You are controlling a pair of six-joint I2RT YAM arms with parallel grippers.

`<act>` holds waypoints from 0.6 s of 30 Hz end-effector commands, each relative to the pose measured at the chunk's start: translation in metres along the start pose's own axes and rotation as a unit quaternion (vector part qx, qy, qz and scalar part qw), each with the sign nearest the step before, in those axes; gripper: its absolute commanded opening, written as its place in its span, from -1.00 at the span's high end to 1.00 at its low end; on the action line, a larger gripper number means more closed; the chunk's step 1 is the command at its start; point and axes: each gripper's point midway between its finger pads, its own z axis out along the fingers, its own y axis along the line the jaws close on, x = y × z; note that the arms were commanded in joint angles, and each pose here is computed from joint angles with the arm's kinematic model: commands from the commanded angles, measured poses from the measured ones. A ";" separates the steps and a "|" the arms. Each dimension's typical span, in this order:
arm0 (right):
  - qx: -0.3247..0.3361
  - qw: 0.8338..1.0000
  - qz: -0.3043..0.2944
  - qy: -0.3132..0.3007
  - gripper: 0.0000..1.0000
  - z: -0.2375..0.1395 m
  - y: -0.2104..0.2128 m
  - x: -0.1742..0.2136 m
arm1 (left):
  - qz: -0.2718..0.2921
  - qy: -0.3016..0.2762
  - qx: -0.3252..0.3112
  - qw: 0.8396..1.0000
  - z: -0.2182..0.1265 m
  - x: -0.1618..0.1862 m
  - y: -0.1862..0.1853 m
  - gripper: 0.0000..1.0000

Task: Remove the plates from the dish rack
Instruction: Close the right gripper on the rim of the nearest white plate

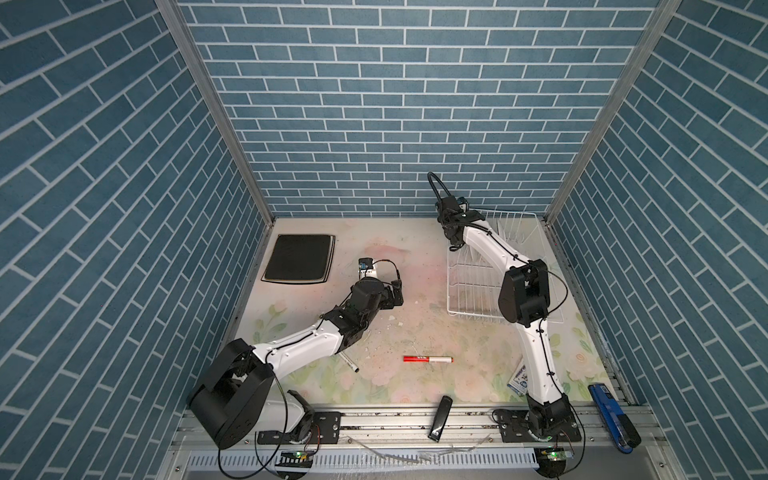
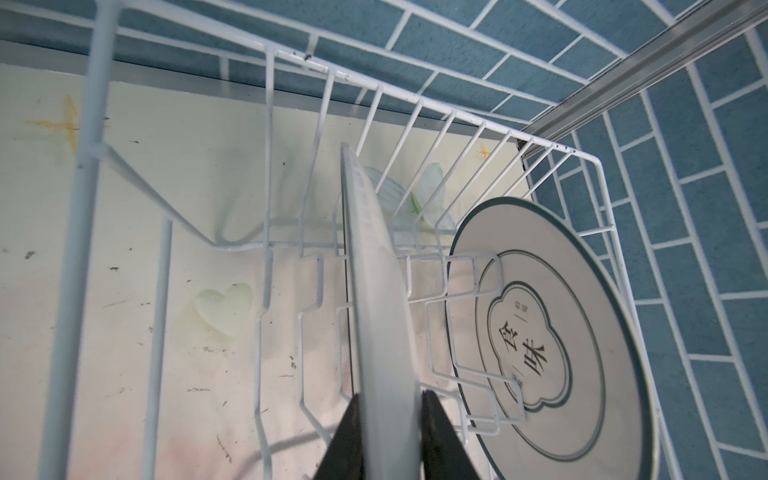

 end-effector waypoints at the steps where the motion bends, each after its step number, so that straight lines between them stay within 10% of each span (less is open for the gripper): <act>1: 0.009 1.000 0.007 0.017 0.53 0.014 0.005 0.014 | -0.003 -0.006 0.001 1.000 -0.003 -0.004 -0.002 -0.99; 18: 0.023 1.000 -0.005 0.015 0.71 0.016 0.002 0.015 | -0.003 -0.009 -0.003 1.000 -0.006 -0.004 0.001 -0.99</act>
